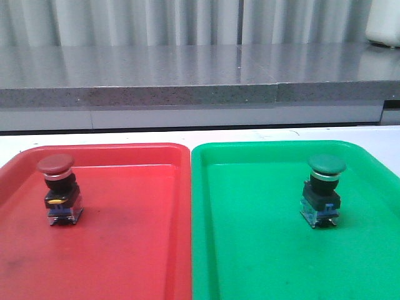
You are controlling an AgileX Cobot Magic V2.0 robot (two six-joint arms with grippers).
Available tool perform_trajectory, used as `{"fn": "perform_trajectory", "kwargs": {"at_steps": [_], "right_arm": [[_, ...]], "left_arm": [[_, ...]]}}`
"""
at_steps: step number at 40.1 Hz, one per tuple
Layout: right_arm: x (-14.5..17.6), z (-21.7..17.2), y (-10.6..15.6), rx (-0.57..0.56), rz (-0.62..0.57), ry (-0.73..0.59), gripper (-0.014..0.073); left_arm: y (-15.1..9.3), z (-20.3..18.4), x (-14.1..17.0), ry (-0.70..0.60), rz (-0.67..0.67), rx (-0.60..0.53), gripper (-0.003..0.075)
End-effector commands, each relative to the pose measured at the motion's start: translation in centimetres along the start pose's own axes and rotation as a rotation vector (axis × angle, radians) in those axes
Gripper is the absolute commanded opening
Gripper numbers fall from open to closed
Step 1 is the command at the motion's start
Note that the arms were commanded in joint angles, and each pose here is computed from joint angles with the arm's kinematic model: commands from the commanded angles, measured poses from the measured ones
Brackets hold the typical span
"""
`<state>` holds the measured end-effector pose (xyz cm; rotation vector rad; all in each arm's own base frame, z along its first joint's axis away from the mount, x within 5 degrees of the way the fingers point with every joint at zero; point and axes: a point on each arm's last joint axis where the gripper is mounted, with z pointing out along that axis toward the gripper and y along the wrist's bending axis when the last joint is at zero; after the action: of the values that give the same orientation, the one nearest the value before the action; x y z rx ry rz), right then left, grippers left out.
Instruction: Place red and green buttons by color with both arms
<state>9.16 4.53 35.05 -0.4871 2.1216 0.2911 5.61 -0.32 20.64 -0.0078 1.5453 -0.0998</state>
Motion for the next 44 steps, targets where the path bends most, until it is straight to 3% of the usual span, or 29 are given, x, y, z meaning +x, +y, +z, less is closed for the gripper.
{"fn": "perform_trajectory", "kwargs": {"at_steps": [1, 44], "right_arm": [[-1.21, -0.54, 0.02, 0.001, 0.0, -0.089, -0.007], [-1.21, -0.54, 0.02, 0.001, 0.0, -0.089, -0.007]], "left_arm": [[0.0, -0.06, -0.06, -0.077, -0.016, 0.005, -0.002], [0.27, -0.07, -0.07, -0.081, -0.016, -0.044, -0.002]]}}
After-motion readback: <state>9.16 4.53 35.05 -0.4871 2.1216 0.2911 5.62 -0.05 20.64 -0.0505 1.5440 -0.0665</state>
